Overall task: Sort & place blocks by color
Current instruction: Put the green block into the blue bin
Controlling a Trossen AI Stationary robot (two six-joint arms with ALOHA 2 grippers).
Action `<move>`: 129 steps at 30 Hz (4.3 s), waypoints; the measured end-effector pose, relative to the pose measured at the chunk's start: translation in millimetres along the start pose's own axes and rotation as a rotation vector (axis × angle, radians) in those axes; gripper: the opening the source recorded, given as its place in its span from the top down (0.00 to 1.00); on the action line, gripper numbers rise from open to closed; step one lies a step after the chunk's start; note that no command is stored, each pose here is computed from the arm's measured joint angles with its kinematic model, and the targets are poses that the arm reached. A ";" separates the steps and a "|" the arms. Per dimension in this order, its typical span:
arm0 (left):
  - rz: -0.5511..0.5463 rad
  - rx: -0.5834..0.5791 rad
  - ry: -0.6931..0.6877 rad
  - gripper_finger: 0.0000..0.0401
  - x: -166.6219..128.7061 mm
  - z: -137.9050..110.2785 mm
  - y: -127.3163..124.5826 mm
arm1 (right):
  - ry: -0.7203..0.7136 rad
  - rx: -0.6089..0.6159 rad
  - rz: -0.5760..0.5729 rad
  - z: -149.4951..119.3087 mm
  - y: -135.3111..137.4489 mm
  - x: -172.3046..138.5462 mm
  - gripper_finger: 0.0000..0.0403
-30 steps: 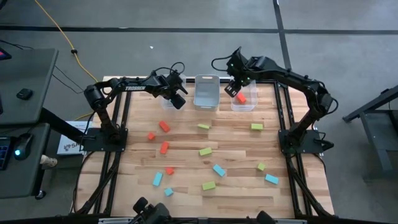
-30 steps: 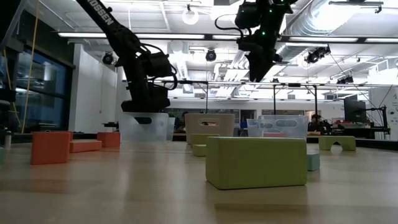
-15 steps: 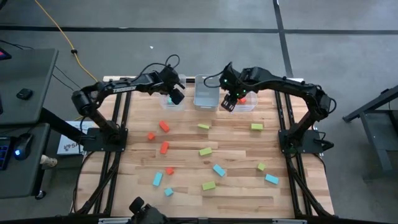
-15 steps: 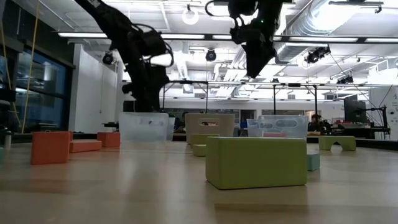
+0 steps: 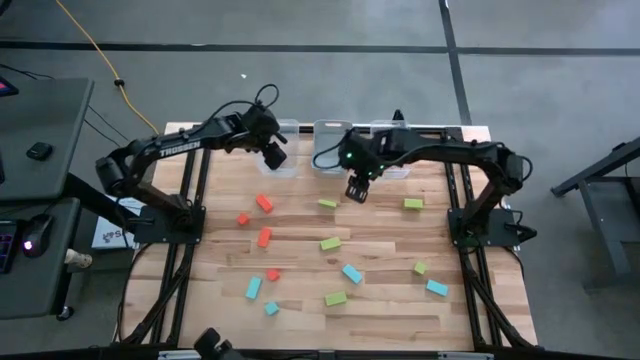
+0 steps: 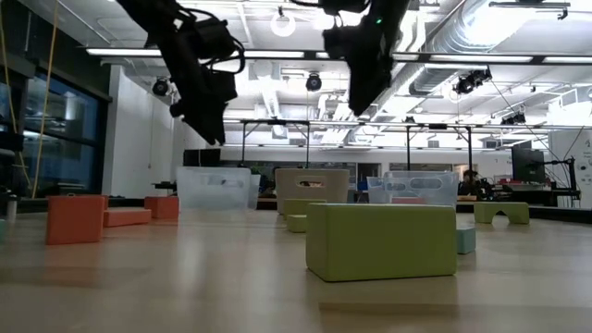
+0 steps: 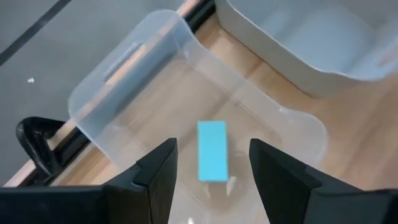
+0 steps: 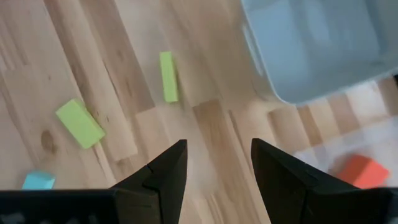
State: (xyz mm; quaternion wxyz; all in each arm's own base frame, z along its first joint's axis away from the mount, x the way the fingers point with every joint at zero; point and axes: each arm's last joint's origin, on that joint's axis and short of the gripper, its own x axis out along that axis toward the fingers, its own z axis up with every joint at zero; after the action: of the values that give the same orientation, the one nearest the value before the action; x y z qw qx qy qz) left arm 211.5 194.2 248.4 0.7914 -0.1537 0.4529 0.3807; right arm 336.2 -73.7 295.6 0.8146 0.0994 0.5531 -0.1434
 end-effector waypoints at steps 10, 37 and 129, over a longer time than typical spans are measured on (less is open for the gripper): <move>0.051 0.071 0.039 0.55 1.0 -27.7 -23.8 | -0.039 -0.106 0.020 10.4 35.4 32.0 0.58; 0.091 0.090 -0.103 0.55 -33.3 -38.0 -33.3 | 0.022 -0.264 -0.014 17.2 60.6 126.7 0.58; 0.148 0.076 -0.101 0.55 -31.6 -36.4 -24.1 | -0.140 0.003 -0.106 44.2 -106.3 126.4 0.92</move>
State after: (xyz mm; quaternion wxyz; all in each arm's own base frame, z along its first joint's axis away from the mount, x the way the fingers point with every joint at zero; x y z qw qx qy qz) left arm 198.0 142.2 252.6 0.7883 -0.0701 0.4365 0.4279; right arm 382.1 -203.3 194.1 0.8424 0.0611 0.4991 -0.1939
